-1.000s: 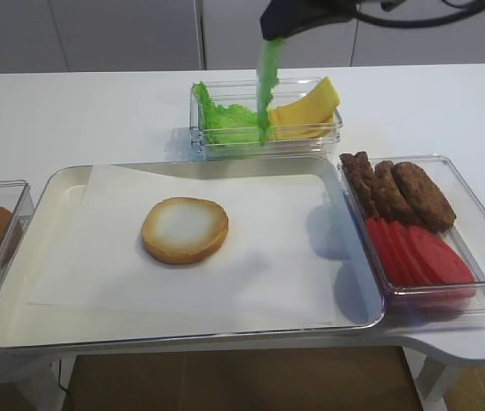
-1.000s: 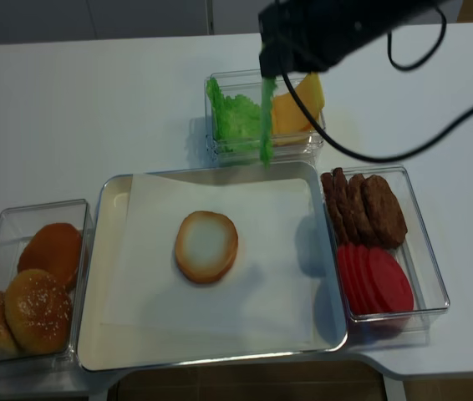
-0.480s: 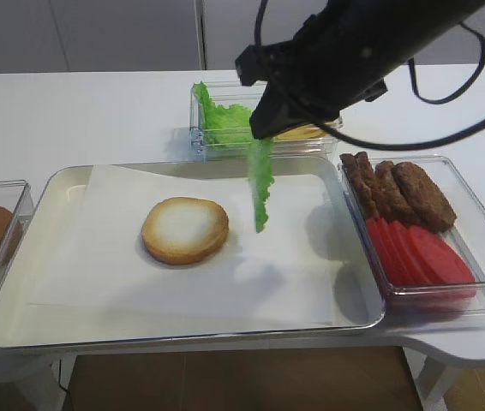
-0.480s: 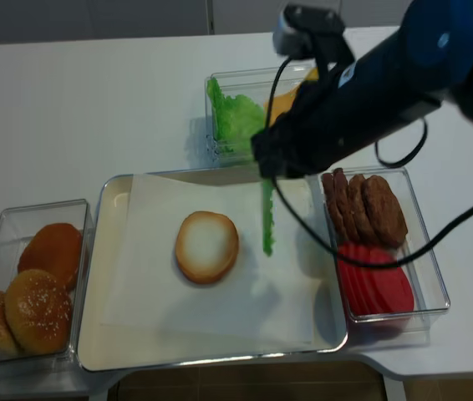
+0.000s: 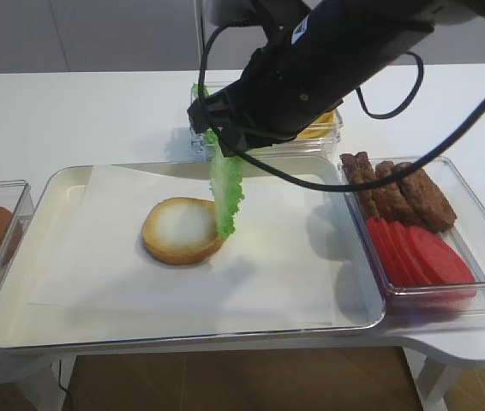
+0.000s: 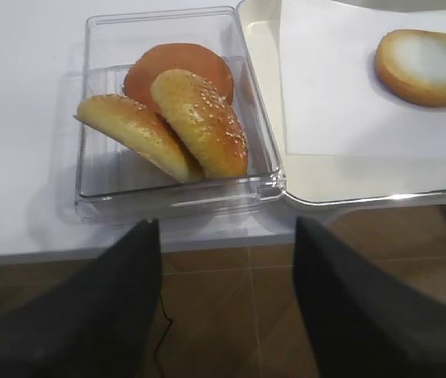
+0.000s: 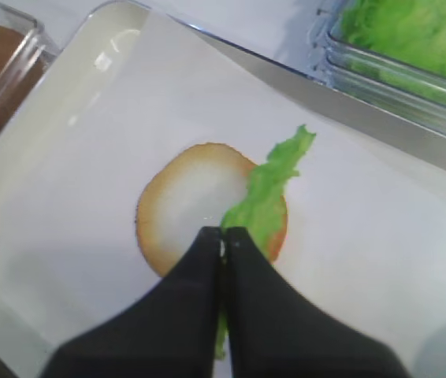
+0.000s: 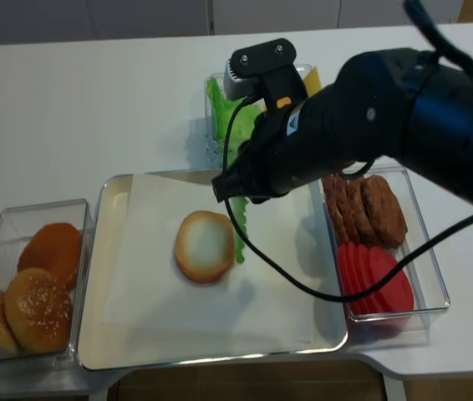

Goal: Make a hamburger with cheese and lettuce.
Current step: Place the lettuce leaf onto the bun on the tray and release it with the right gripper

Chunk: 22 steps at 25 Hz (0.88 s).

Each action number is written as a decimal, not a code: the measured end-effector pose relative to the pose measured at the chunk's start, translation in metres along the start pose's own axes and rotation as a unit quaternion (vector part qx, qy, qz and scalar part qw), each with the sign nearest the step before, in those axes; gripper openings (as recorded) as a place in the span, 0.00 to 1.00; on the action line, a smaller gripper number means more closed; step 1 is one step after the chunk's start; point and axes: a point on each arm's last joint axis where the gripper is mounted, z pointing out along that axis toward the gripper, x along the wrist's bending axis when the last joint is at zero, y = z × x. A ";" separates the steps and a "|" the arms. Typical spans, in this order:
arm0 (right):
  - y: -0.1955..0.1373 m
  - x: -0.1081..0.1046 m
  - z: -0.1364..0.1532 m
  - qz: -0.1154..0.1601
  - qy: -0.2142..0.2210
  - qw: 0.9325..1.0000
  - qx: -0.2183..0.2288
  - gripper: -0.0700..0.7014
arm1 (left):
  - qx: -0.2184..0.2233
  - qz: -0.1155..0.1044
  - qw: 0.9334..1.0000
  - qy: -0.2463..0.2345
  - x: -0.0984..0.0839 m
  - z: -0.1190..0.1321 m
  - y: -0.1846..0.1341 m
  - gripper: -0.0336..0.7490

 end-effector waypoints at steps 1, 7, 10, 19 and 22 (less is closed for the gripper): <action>0.000 -0.002 0.002 -0.002 -0.006 1.000 0.000 0.09 | 0.000 0.000 1.000 0.000 0.000 0.000 0.000 0.56; 0.001 -0.008 0.013 -0.018 -0.029 0.999 -0.008 0.09 | 0.000 0.000 1.000 0.000 0.000 0.000 0.000 0.56; 0.000 -0.010 0.017 -0.024 -0.034 0.999 -0.005 0.09 | 0.000 0.000 1.000 0.000 0.000 0.000 0.000 0.56; 0.004 -0.009 0.010 -0.020 -0.036 0.999 -0.024 0.09 | 0.000 0.000 1.000 0.000 0.000 0.000 0.000 0.56; 0.004 -0.007 0.002 -0.028 -0.039 0.999 -0.023 0.09 | 0.000 0.000 1.000 0.000 0.000 0.000 0.000 0.56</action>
